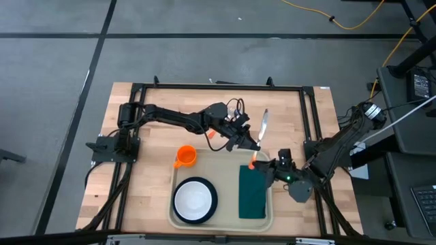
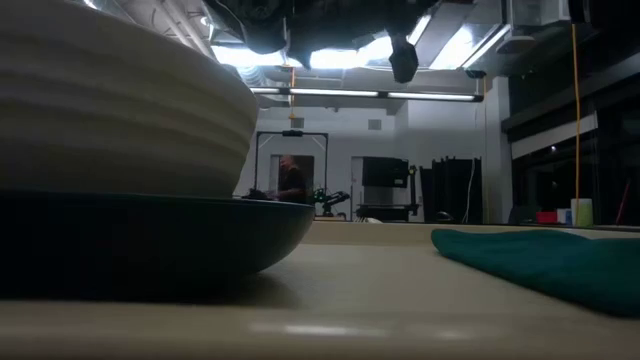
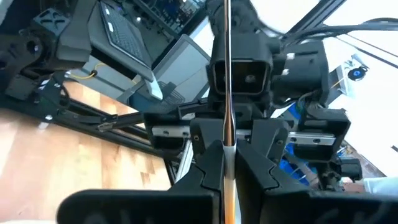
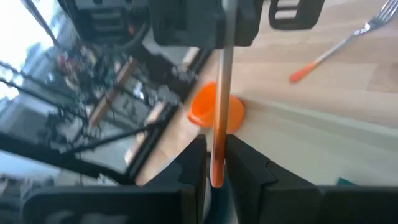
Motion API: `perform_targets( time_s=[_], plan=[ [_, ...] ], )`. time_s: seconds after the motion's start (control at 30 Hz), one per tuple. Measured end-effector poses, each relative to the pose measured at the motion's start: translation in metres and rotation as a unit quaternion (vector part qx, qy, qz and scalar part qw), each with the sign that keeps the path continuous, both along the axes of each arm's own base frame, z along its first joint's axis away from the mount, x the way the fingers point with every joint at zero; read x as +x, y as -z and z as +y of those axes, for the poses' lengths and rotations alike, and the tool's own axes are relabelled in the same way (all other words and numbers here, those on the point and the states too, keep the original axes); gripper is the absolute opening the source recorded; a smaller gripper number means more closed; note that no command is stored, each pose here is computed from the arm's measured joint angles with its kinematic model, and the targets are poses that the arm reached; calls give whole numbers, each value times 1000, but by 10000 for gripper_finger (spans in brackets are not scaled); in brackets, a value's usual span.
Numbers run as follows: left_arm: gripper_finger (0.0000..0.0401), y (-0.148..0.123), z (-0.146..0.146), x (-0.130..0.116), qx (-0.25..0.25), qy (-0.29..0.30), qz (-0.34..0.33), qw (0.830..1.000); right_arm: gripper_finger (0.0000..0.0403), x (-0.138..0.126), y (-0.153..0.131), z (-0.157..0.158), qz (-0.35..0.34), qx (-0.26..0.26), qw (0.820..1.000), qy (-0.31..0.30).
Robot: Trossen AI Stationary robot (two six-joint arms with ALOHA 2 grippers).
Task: Set up tray
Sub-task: Put the orange knife on the green napkin
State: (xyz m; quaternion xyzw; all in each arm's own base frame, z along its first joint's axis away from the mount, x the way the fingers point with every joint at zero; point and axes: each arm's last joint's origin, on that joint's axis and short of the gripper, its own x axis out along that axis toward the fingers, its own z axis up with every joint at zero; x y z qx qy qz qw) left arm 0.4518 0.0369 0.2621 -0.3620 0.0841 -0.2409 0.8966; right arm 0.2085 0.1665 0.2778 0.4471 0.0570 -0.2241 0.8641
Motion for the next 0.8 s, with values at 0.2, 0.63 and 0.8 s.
perform_targets(
  time_s=[0.2,0.63,0.8],
  plan=[
    [7,9,22,-1,7,-33,19,999,60,-11,-12,-22,75,31,994,-77],
    [7,-6,59,-11,24,-79,-21,996,60,-47,-34,-75,98,-34,995,-4],
    [7,-16,68,-11,40,-91,-37,994,60,-46,-33,-91,138,-64,988,-4]
  ],
)
